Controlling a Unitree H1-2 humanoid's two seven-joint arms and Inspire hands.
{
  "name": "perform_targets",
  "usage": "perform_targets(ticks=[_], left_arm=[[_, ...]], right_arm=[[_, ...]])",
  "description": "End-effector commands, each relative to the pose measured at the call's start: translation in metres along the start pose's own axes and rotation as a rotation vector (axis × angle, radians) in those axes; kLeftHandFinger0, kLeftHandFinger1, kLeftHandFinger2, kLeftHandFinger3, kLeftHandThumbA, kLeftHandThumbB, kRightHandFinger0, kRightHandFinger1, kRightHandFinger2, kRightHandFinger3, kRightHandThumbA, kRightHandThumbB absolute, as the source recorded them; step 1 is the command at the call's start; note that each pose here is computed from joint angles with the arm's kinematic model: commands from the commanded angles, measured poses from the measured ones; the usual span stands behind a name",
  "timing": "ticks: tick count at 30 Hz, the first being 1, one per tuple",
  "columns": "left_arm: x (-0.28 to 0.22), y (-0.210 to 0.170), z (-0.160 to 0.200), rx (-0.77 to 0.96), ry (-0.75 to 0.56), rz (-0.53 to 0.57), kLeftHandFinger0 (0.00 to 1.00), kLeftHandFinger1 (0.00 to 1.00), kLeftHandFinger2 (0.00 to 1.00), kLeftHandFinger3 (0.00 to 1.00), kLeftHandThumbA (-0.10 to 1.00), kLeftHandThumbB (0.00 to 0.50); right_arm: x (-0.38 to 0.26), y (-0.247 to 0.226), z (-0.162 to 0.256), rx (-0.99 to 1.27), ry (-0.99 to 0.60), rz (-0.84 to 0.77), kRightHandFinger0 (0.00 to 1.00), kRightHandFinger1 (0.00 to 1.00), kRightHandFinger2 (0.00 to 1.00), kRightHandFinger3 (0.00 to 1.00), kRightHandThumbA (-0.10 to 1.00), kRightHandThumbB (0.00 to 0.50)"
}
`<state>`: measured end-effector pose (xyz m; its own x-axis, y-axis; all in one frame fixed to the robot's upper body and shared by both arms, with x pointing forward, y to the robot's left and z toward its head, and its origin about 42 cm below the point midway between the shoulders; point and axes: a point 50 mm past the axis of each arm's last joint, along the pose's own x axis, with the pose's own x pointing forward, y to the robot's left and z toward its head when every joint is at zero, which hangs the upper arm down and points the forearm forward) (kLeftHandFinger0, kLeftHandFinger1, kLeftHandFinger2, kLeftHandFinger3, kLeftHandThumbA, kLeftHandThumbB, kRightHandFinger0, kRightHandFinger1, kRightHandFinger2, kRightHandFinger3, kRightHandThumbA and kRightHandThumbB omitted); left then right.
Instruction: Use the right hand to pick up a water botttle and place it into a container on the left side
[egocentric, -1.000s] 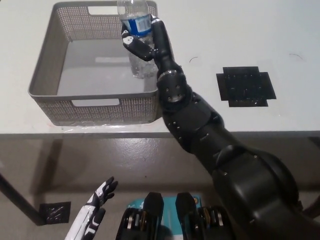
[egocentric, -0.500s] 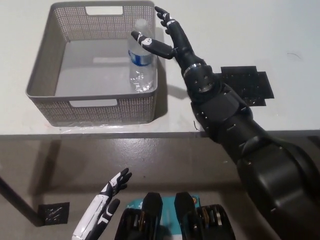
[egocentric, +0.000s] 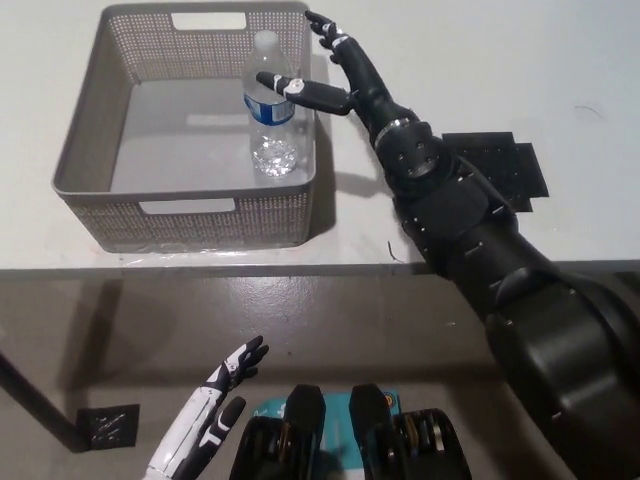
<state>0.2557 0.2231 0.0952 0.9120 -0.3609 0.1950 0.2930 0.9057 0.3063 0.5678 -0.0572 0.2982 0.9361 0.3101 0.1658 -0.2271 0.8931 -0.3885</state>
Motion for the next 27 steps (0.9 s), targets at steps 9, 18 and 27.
perform_targets(ticks=[9,18,27], left_arm=[[-0.003,0.010,0.001,-0.017,-0.009,0.035,1.00,1.00,1.00,1.00,1.00,0.254],[-0.014,0.012,-0.004,-0.040,-0.005,0.079,1.00,1.00,1.00,1.00,1.00,0.246],[-0.009,0.027,-0.005,-0.032,-0.026,0.148,1.00,1.00,1.00,1.00,1.00,0.211]], right_arm=[[-0.071,-0.122,0.045,0.041,-0.457,-0.174,1.00,1.00,1.00,1.00,1.00,0.463],[-0.194,-0.129,-0.015,0.137,-0.493,-0.242,1.00,1.00,1.00,1.00,1.00,0.475],[-0.294,-0.073,-0.100,0.154,-0.338,-0.242,1.00,1.00,1.00,1.00,1.00,0.457]])
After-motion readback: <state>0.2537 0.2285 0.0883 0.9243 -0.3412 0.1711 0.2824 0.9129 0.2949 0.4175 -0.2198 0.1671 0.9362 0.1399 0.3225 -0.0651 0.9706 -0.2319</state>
